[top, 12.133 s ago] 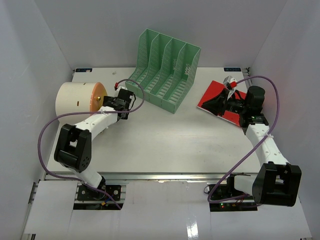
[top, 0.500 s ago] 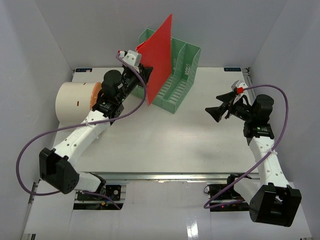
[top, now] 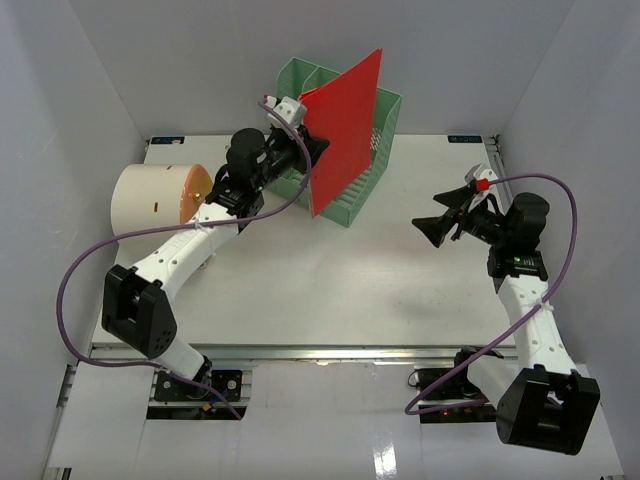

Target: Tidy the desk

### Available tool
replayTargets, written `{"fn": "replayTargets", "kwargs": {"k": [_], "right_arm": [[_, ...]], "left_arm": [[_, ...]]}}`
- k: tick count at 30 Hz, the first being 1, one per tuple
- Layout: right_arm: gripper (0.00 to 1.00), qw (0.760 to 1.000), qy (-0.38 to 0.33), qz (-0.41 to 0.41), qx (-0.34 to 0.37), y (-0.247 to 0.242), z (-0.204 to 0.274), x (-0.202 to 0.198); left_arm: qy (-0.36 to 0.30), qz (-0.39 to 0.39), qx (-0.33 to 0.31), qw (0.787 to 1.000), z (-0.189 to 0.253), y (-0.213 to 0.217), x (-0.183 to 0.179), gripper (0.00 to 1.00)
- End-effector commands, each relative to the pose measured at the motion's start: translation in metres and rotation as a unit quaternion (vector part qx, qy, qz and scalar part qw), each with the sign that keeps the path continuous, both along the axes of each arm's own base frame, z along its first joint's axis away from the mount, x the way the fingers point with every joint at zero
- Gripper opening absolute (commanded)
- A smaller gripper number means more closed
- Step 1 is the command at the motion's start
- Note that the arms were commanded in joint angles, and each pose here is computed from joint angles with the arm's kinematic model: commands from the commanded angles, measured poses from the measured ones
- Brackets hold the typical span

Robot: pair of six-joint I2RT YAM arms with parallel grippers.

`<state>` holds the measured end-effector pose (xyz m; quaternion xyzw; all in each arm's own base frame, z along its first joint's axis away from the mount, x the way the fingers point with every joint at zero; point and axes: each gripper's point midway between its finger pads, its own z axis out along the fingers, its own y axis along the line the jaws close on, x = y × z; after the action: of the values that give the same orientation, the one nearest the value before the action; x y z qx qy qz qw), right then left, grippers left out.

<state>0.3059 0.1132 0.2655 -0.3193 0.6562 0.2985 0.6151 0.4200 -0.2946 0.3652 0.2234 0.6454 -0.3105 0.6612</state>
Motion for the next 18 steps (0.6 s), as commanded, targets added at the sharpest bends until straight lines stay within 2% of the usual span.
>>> {"fn": "replayTargets", "kwargs": {"k": [1, 12, 18], "right_arm": [[0.91, 1.000, -0.025, 0.006, 0.001, 0.000, 0.011, -0.001], [0.91, 1.000, -0.028, 0.003, 0.006, -0.002, 0.012, -0.002], [0.91, 0.999, -0.032, 0.001, 0.005, -0.003, 0.014, -0.002]], "left_arm": [[-0.059, -0.010, -0.041, 0.997, 0.046, -0.007, 0.003, 0.00], [-0.074, -0.011, -0.036, 0.997, 0.037, -0.032, 0.047, 0.00], [-0.070, -0.020, -0.027, 0.997, 0.018, -0.045, 0.063, 0.00]]}}
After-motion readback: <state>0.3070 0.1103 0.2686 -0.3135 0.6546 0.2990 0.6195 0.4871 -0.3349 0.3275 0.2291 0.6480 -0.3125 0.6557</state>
